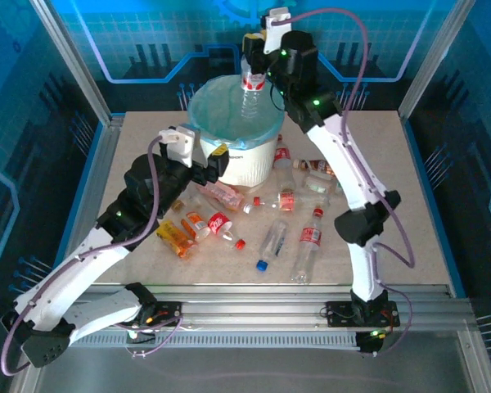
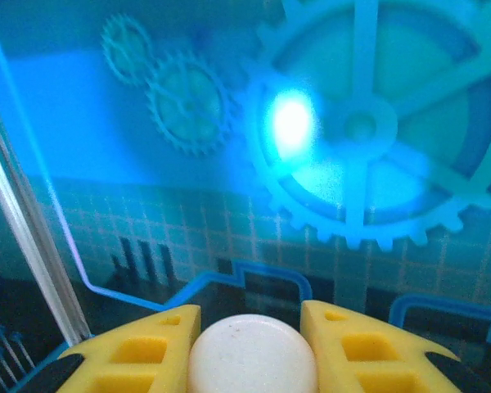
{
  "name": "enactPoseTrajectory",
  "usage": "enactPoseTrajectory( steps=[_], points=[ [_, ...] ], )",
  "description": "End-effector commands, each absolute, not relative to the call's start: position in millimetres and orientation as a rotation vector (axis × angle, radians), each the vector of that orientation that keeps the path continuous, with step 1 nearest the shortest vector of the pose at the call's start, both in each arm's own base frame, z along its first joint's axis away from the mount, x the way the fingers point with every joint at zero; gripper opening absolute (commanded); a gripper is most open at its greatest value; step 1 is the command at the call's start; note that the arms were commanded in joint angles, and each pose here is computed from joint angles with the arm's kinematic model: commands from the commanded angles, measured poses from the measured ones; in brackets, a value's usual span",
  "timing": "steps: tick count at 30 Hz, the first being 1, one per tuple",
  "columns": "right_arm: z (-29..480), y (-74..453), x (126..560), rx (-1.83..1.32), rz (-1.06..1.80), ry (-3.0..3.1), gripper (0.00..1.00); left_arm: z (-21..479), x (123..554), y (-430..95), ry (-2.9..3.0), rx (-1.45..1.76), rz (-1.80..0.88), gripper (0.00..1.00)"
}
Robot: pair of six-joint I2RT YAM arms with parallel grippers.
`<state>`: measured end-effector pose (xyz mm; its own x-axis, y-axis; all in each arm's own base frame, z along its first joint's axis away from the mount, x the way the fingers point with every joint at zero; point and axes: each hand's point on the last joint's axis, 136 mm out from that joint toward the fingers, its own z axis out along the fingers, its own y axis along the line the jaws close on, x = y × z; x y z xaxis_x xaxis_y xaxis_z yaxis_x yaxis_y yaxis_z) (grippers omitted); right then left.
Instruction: Put the plastic bottles in the bin
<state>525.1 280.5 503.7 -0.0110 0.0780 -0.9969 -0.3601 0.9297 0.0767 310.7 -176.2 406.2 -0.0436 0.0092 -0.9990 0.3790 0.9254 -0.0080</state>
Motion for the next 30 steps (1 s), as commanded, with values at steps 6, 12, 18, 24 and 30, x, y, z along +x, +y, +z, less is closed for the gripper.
enactPoseTrajectory(
  steps=[6,12,18,24,30],
  points=[
    [433,301,572,-0.285,0.359,1.660,0.14,393,327,-178,1.615,0.316,-0.275,0.92],
    [397,306,583,-0.287,0.342,1.734,0.48,387,332,-179,1.630,0.320,-0.261,0.92],
    [429,291,568,-0.236,0.323,1.704,0.51,385,335,-177,1.641,0.312,-0.266,0.94],
    [471,284,531,-0.245,0.377,1.684,0.51,380,340,-183,1.696,0.340,-0.275,0.97],
    [498,269,470,-0.265,0.462,1.761,0.54,378,335,-203,1.767,0.429,-0.375,0.97]
  ],
)
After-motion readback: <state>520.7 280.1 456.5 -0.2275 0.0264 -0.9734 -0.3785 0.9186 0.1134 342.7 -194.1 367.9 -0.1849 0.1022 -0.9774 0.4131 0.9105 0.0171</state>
